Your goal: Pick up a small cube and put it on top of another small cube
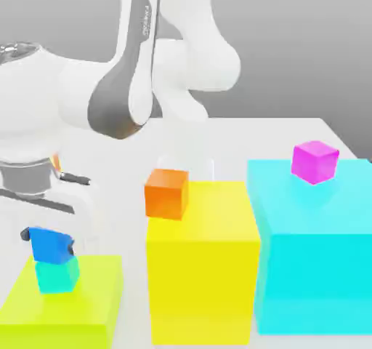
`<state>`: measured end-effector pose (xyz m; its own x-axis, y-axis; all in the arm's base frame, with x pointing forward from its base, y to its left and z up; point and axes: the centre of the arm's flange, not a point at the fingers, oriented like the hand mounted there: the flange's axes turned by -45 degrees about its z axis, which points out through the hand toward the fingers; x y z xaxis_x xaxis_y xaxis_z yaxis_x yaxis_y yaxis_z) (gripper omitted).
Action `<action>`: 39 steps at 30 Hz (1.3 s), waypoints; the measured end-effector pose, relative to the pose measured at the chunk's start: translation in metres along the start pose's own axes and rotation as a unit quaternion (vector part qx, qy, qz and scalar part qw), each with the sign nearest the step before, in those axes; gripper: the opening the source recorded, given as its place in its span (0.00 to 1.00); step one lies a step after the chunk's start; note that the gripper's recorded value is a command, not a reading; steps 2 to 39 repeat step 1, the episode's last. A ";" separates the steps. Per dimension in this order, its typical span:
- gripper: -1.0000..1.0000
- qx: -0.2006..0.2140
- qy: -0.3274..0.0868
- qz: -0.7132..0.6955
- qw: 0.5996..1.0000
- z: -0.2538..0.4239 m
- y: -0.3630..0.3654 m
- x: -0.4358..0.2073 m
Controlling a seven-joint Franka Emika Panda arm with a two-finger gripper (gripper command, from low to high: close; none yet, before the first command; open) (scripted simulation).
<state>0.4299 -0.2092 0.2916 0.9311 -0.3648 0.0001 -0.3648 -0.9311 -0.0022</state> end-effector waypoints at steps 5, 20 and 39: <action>1.00 0.000 0.000 0.000 1.000 -0.015 0.000 0.000; 1.00 0.000 0.000 0.000 1.000 -0.015 0.000 0.000; 1.00 0.000 0.000 0.000 1.000 -0.015 0.000 0.000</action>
